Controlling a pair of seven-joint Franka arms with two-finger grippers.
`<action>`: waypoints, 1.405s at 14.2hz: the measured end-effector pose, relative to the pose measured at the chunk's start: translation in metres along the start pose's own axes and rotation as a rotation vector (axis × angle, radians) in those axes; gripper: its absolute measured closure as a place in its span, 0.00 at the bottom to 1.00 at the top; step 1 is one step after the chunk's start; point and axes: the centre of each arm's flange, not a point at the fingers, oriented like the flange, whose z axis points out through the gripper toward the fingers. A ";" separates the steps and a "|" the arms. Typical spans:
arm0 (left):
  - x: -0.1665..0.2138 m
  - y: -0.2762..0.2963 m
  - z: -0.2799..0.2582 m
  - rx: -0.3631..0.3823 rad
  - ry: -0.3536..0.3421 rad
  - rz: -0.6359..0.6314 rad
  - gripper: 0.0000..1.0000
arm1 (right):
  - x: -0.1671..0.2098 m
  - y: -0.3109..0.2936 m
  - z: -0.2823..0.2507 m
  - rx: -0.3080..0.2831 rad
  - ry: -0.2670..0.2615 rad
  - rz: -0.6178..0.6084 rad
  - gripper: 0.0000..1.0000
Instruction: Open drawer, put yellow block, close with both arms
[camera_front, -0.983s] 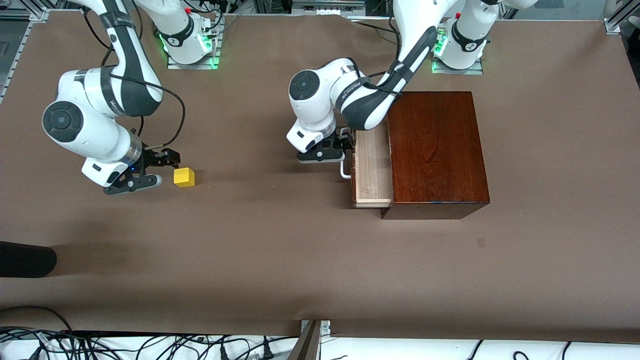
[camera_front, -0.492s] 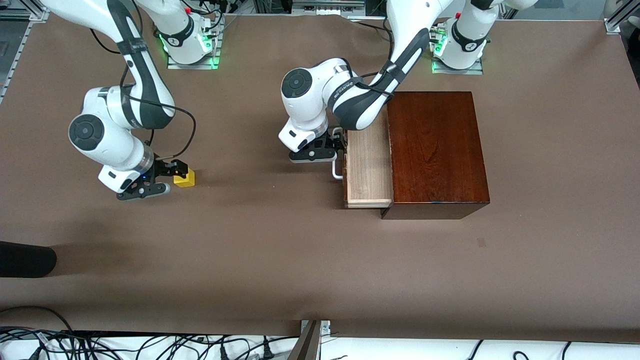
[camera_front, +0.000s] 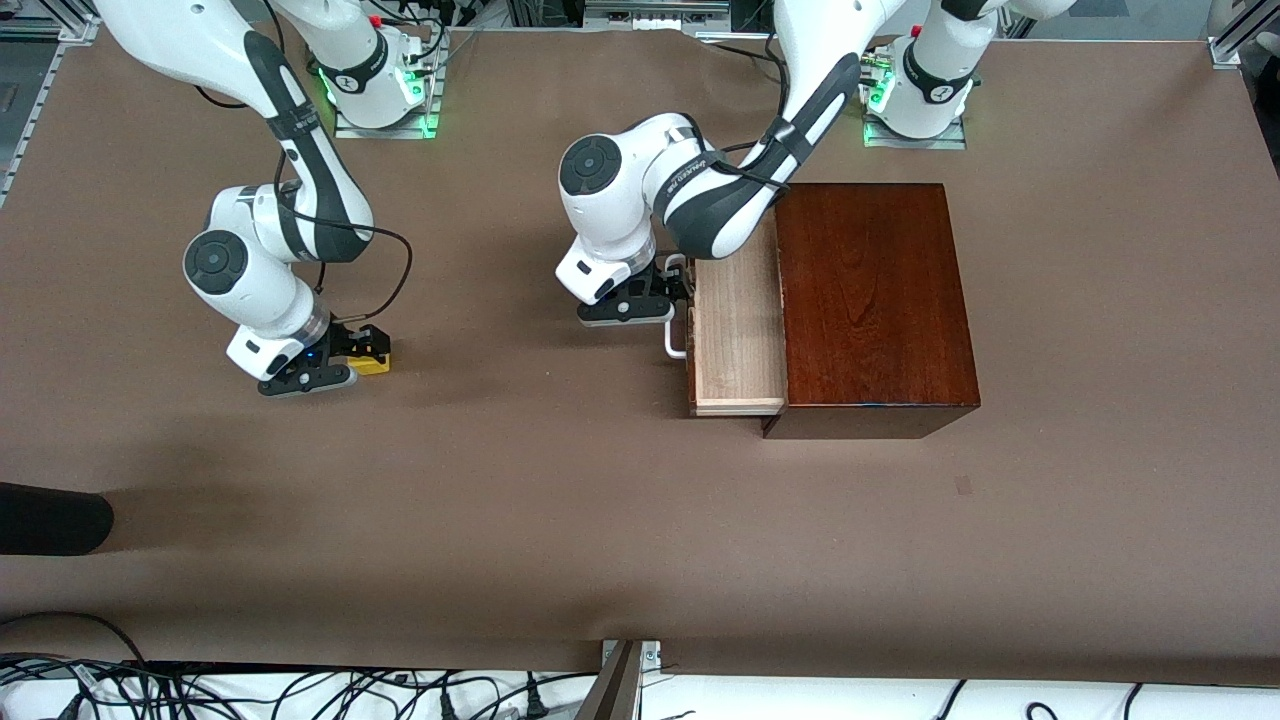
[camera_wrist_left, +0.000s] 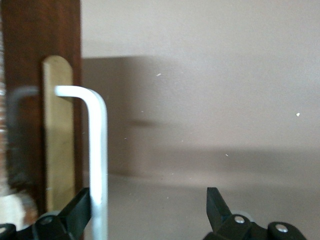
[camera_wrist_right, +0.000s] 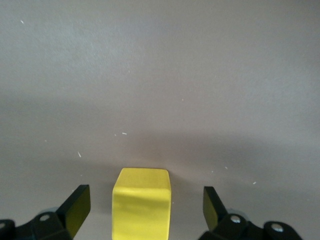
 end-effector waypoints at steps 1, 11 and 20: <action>0.003 -0.002 -0.012 0.013 -0.006 -0.007 0.00 | -0.003 0.000 0.003 0.000 -0.003 0.001 0.00; 0.105 -0.141 -0.110 0.049 -0.024 0.035 0.00 | -0.014 -0.002 0.034 -0.003 -0.031 0.000 0.31; 0.171 -0.343 -0.182 0.006 -0.044 0.052 0.00 | 0.010 -0.007 -0.001 0.004 -0.009 -0.007 0.44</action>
